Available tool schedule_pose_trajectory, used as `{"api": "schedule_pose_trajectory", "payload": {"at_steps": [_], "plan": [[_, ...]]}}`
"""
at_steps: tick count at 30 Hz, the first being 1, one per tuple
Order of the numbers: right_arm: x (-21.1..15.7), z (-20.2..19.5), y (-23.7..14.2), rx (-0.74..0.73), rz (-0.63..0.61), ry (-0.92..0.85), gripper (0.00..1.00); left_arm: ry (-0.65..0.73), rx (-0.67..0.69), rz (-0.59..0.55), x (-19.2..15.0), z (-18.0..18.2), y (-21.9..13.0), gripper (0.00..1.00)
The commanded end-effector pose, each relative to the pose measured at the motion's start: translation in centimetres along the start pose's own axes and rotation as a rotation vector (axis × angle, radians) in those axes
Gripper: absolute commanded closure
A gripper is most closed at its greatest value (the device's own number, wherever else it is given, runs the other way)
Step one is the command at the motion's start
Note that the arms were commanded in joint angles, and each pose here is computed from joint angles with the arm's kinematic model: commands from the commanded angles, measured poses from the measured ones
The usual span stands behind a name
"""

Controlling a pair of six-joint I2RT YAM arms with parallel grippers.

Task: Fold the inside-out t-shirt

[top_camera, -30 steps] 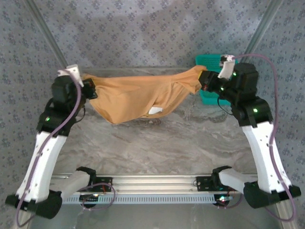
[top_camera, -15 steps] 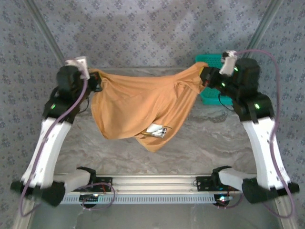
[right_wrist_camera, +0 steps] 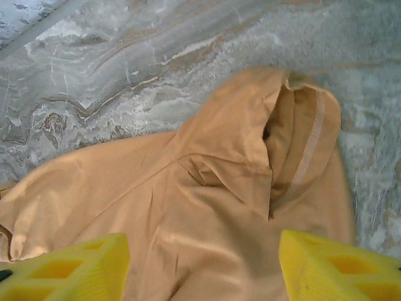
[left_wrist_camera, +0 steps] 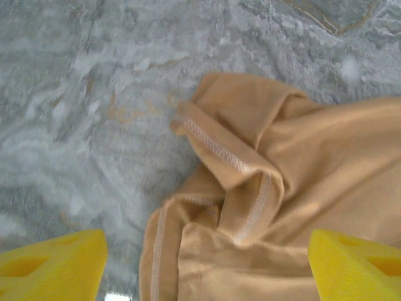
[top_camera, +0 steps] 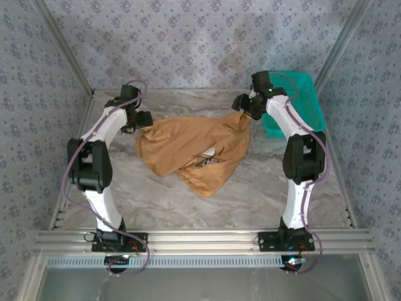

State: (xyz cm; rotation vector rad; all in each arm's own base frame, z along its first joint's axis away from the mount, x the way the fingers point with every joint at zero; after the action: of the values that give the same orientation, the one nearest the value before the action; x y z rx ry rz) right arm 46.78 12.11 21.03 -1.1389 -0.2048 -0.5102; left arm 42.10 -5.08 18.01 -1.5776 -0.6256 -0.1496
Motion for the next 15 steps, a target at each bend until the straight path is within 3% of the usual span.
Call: {"api": "schedule_pose_trajectory", "payload": {"at_steps": [1,9,15], "plan": [[-2.2,1.3,-3.4,0.054,-0.015,-0.032,0.31,-0.039,-0.070,-0.023,-3.6,0.2,-4.1,0.22],[-15.3,-1.1,-2.8,0.035,0.179,-0.049,0.34,-0.120,-0.317,0.110,-15.3,-0.4,-4.1,0.26],[-20.2,-2.1,-2.3,0.051,0.255,-0.011,0.36,-0.126,-0.286,0.169,-19.1,0.2,-1.0,0.22]]}}
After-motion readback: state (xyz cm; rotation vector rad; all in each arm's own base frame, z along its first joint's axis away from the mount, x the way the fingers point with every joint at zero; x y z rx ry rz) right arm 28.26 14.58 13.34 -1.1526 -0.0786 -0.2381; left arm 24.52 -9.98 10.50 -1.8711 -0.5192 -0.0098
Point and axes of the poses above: each hand's point on the last joint's axis, 136 mm out from that joint toward the fingers, its own y axis out along the fingers, its own z axis along the line the jaws close on, x = y × z, the point moved 6 cm from there along -y, back along the fingers, and after that the axes turned 4 degrees about -y, right-handed, at the moved point
